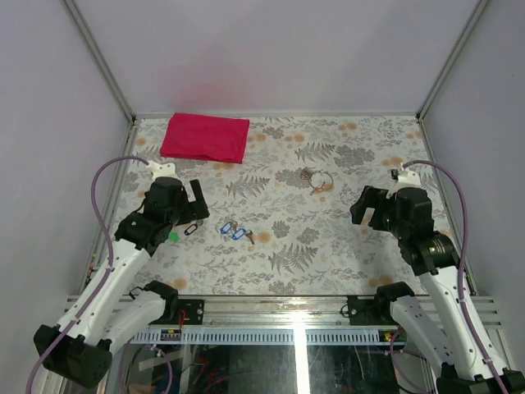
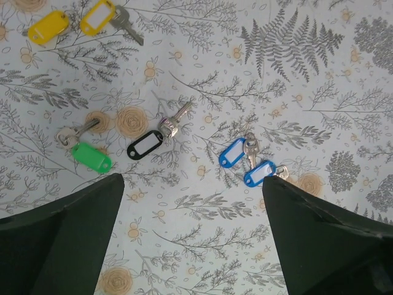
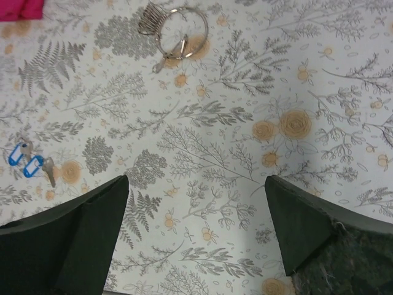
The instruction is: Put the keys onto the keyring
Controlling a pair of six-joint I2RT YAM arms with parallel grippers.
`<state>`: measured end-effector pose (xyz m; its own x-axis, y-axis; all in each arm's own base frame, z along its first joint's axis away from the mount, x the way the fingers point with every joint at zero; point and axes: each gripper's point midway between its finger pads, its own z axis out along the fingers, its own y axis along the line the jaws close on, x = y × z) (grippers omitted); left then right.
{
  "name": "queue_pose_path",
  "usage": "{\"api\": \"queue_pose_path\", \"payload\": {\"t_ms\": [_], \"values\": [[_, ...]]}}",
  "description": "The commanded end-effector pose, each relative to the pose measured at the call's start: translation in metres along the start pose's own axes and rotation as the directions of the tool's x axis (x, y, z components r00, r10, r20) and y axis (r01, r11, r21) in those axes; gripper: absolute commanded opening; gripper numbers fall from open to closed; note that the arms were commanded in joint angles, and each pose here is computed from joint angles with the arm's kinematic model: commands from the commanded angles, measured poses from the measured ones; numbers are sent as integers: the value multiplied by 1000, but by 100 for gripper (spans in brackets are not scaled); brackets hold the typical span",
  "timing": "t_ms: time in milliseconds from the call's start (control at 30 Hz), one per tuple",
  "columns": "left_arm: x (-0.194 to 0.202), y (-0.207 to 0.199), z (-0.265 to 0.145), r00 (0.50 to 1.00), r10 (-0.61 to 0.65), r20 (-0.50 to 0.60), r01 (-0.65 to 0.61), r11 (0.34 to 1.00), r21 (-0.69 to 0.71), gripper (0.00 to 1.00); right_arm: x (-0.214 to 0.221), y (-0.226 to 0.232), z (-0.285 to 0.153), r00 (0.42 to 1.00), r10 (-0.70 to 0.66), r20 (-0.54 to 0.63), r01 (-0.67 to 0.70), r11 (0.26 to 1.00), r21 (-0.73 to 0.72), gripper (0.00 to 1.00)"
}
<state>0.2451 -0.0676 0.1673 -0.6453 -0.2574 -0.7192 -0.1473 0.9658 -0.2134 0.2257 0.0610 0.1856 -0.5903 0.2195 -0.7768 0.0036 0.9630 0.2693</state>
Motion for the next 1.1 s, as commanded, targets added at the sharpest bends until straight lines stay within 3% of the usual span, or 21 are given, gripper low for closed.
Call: {"api": "queue_pose_path", "payload": {"t_ms": [0, 367, 533, 733, 1067], "values": [[-38, -19, -3, 993, -45, 113, 38, 997, 69, 100, -40, 19, -8, 993, 12, 116, -3, 997, -74, 99], [-51, -35, -4, 992, -21, 128, 4, 991, 131, 100, -50, 15, -7, 996, 21, 91, -19, 999, -25, 99], [-57, -25, -1, 984, -73, 161, 61, 995, 79, 100, -50, 21, 1, 1000, 8, 18, -7, 999, -31, 100], [-50, -32, 13, 992, -56, 111, 47, 995, 86, 100, -44, 33, 21, 993, -54, -106, 45, 995, -83, 99], [-45, -30, 8, 996, 5, 85, -12, 996, 91, 100, -29, 41, 93, 967, -63, -247, 35, 993, -116, 81]]}}
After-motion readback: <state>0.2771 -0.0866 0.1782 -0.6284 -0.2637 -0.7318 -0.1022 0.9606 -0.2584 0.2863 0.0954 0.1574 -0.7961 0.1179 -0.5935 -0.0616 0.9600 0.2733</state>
